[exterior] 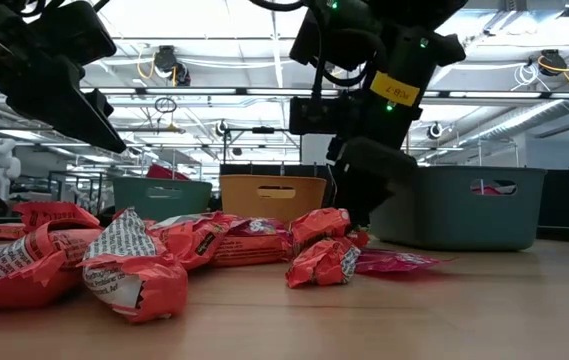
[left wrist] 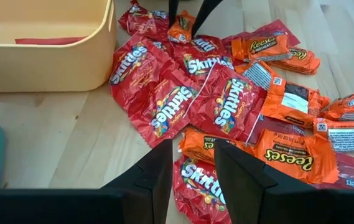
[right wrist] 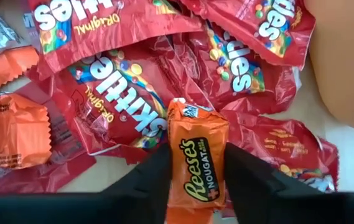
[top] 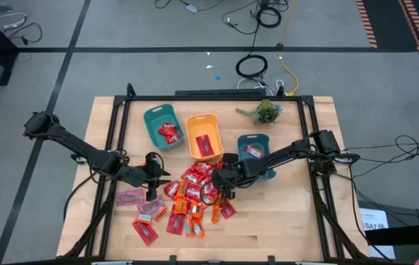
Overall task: Sort candy
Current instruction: Put the orange wrapper chocolate into the dark blue bin
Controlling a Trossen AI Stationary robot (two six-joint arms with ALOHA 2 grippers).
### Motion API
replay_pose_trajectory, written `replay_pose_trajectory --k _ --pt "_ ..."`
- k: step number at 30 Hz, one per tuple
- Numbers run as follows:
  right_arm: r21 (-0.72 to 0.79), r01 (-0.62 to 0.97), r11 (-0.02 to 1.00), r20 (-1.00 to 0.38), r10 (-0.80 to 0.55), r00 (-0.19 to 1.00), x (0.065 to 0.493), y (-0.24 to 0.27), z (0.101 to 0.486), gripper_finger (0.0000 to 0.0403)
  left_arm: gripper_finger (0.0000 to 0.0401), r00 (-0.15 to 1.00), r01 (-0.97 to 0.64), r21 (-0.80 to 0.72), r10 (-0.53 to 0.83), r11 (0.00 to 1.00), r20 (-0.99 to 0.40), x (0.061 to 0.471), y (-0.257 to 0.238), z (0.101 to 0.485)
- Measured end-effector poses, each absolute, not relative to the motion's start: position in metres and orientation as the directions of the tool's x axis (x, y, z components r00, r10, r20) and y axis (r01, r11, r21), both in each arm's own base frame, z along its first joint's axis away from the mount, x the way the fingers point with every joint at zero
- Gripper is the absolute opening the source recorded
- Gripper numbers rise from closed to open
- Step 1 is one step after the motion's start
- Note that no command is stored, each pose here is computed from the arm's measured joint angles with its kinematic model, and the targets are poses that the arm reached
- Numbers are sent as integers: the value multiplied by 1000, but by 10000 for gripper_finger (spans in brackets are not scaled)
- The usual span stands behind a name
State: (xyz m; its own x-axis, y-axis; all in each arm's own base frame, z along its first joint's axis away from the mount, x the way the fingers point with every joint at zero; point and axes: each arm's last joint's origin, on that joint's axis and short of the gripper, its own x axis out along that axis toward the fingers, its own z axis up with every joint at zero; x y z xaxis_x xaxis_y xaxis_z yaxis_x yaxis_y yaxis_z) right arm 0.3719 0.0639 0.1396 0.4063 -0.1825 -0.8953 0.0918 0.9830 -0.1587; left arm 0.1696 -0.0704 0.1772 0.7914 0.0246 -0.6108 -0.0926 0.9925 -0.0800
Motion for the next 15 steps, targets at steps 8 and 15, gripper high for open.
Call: replay_pose_trajectory --k 8,15 --pt "-142 101 985 -872 -173 458 370 64 158 64 128 791 -93 -81 25 992 -611 170 -70 177" --pt "-98 136 986 -824 -157 544 363 62 193 70 128 792 -94 -82 24 992 -610 170 -70 177"
